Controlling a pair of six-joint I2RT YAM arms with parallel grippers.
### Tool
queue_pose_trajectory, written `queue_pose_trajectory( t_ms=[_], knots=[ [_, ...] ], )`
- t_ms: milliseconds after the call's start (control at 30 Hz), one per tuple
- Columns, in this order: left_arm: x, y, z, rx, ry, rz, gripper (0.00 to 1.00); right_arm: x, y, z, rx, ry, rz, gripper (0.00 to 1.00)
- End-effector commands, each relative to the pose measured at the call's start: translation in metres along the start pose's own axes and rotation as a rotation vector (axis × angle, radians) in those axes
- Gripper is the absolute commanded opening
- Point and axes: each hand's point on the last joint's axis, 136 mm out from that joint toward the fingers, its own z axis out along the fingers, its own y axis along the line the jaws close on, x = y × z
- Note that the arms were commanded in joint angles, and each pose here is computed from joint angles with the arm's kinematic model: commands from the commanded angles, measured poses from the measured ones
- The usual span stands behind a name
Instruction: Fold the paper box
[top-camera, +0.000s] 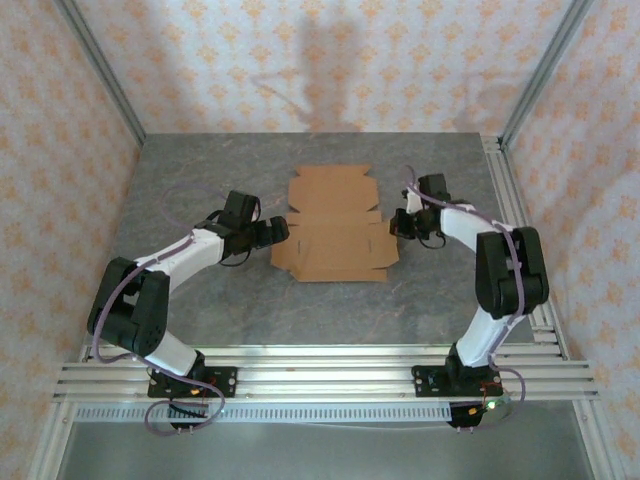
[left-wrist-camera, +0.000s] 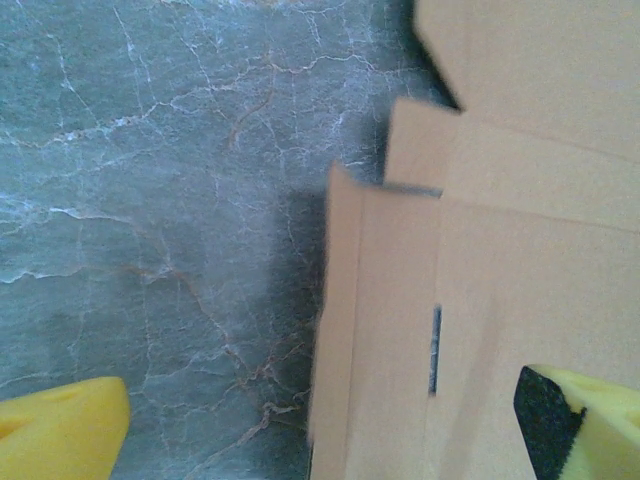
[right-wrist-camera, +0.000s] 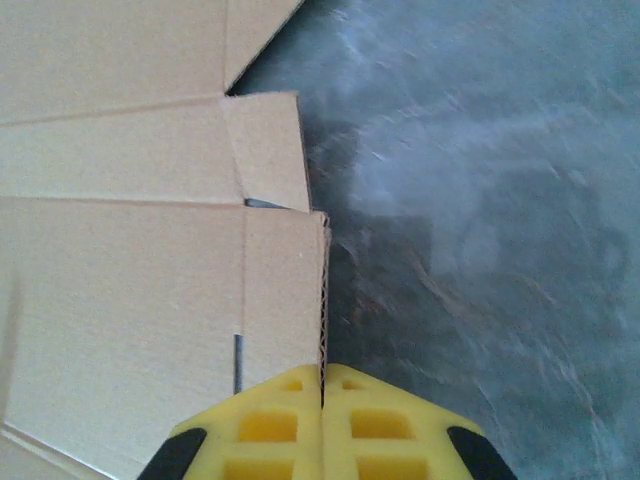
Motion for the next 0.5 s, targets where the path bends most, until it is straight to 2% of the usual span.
queue_pose_trajectory(
  t_ms=[0,100,200,233,300,367,433,467],
  knots=[
    [-0.013,-0.004,-0.015,-0.013,-0.030,0.060,1.00,0.023,0.019,-0.001,-0.130,0.192,-0.263,0.00],
    [-0.011,-0.009,-0.017,0.003,-0.005,0.085,1.00,0.022,0.030,-0.004,-0.227,0.306,-0.401,0.00],
    [-0.009,-0.010,-0.019,0.006,0.007,0.098,1.00,0.000,0.018,0.001,-0.164,0.368,-0.439,0.00],
    [-0.009,-0.011,-0.020,0.009,0.008,0.102,1.00,-0.010,0.014,0.002,-0.129,0.372,-0.448,0.03],
    [-0.011,-0.013,-0.023,0.015,0.003,0.103,1.00,-0.029,0.007,0.002,-0.066,0.345,-0.450,0.23],
    [-0.013,-0.018,-0.024,0.032,0.001,0.105,1.00,-0.045,0.010,-0.004,-0.029,0.268,-0.439,0.52],
    [-0.015,-0.024,-0.023,0.048,0.006,0.111,1.00,-0.054,0.016,-0.015,-0.014,0.185,-0.406,0.70],
    [-0.016,-0.029,-0.021,0.059,0.012,0.115,1.00,-0.058,0.018,-0.022,0.008,0.138,-0.375,0.74]
  ],
)
